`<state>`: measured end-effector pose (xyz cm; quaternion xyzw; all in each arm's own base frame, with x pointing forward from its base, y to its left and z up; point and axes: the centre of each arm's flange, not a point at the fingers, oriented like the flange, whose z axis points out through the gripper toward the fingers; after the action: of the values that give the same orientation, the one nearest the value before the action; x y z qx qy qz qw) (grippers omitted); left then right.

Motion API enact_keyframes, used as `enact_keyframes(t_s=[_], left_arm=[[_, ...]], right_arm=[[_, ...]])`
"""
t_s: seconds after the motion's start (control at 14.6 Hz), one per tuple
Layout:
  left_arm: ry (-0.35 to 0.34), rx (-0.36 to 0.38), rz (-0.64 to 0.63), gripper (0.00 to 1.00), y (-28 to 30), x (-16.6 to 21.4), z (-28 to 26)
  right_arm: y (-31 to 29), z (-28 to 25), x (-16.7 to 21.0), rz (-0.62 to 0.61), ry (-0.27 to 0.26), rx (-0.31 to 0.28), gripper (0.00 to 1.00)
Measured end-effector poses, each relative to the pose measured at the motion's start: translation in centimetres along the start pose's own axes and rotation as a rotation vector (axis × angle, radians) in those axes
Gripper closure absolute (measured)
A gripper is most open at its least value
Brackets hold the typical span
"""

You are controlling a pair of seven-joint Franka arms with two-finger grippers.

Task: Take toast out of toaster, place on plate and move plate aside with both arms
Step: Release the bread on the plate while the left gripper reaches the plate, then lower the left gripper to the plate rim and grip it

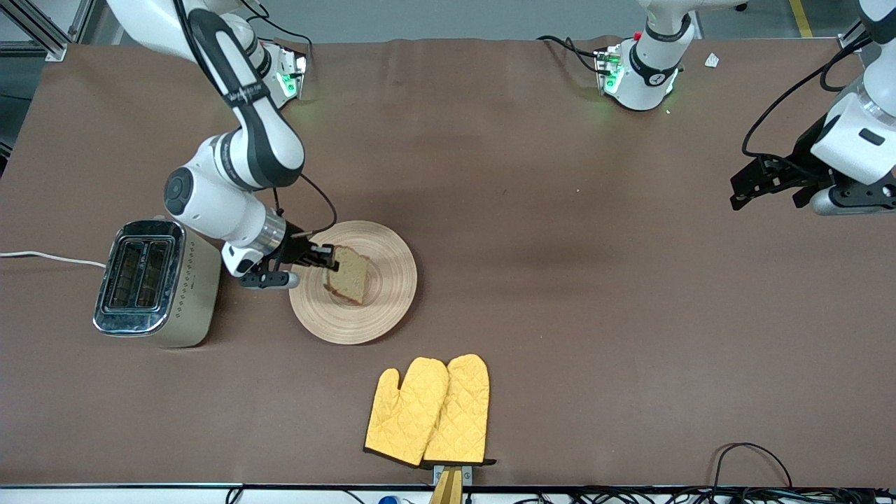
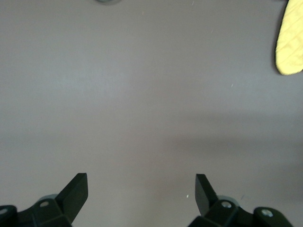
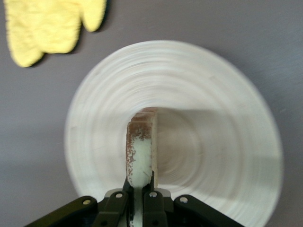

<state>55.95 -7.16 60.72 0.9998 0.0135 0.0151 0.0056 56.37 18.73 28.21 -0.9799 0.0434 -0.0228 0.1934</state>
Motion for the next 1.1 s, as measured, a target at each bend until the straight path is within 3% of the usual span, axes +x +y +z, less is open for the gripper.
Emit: enact_keyframes(t_s=[0.07, 0.27, 0.62, 0.76, 0.96, 1.1], left_arm=[[-0.025, 0.002, -0.001, 0.0, -0.1, 0.0, 0.6], [-0.083, -0.022, -0.003, 0.0, 0.1, 0.8, 3.0], [-0.234, -0.298, 0.005, 0.0, 7.6, 2.5, 10.5], [-0.277, -0.388, -0.003, 0.0, 12.0, 3.2, 14.6], [-0.361, -0.567, -0.08, 0.0, 18.0, 4.1, 23.0], [-0.41, -0.683, -0.156, 0.0, 22.3, 3.9, 30.0]], right_arm=[[1.4, 0.6, 0.2, -0.001, 0.005, -0.013, 0.91], [4.1, 0.4, 1.0, 0.002, 0.011, -0.022, 0.67], [9.5, -2.9, 2.7, -0.013, -0.022, -0.029, 0.16], [10.6, -6.4, 3.1, -0.016, -0.019, -0.029, 0.0], [11.4, -14.3, 3.4, -0.098, 0.002, -0.126, 0.0], [11.3, -20.4, 3.1, -0.099, -0.042, -0.199, 0.0]])
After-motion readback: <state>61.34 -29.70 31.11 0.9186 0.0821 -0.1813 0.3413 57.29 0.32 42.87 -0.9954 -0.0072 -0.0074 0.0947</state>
